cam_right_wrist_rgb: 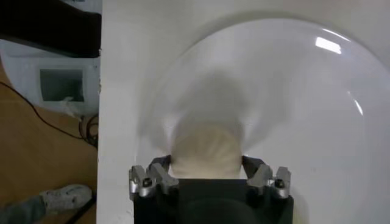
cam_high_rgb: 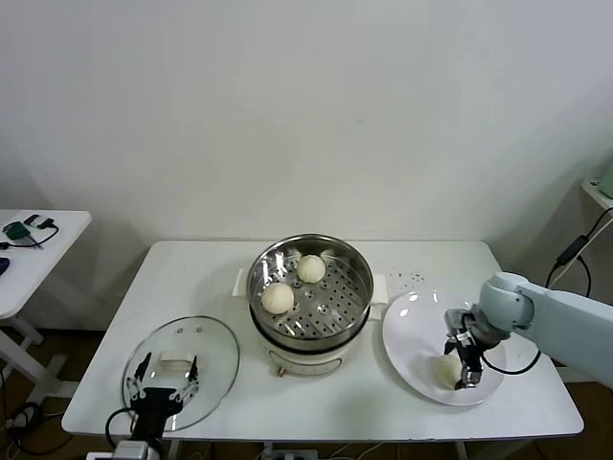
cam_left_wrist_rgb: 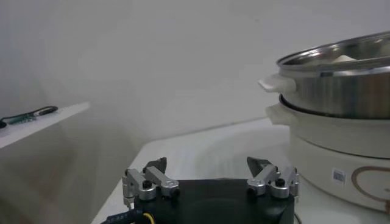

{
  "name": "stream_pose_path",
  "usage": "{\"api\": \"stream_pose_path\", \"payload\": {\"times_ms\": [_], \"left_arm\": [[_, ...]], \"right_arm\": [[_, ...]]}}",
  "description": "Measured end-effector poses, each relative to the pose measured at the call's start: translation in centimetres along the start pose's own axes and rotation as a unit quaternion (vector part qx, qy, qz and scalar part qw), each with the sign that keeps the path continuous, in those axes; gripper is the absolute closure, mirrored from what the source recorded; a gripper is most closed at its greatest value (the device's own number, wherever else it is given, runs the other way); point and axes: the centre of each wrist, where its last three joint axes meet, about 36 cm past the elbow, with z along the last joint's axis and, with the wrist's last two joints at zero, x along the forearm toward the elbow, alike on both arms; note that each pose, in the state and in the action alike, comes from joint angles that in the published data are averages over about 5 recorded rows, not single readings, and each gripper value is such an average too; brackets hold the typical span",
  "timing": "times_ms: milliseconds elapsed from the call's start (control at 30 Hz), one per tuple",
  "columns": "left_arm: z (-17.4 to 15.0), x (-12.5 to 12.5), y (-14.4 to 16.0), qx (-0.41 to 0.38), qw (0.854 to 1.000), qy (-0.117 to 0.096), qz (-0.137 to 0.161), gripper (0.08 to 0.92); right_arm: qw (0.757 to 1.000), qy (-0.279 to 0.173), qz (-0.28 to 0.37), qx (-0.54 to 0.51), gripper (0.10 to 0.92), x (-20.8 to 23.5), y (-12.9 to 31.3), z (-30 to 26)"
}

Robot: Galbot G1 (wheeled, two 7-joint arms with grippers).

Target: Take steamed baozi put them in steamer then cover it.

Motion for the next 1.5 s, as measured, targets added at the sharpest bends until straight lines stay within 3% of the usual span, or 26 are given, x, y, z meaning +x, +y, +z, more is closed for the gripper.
{"api": "stream_pose_path", "payload": {"times_ms": [300, 600, 833, 1033, 1267, 1500], "left_arm": [[0.1, 0.3, 0.0, 0.001, 1.000, 0.002, 0.001, 0.177], [0.0, 0.7, -0.1, 0.003, 1.000, 0.001, 0.004, 0.177], [0.1, 0.6, -0.3, 0.006, 1.000, 0.002, 0.008, 0.177], [0.1, 0.6, -0.4, 0.009, 1.000, 0.002, 0.011, 0.177], [0.1, 0.7, -0.2, 0.008, 1.000, 0.001, 0.010, 0.177], [0.3, 0.8, 0.1, 0.010, 1.000, 0.003, 0.007, 0.177]], "right_arm": [[1.000, -0.004, 0.011, 0.029, 0.335, 2.1, -1.6, -0.3], [0.976, 0.012, 0.060, 0.211, 0.324, 11.6, -7.1, -3.4], [0.918, 0.041, 0.091, 0.384, 0.322, 20.4, -9.1, -9.7], [0.852, 0.067, 0.099, 0.509, 0.327, 24.5, -8.9, -16.9], [0.778, 0.088, 0.089, 0.616, 0.322, 24.8, -7.3, -25.0], [0.717, 0.092, 0.061, 0.689, 0.318, 21.2, -5.2, -31.4]]}}
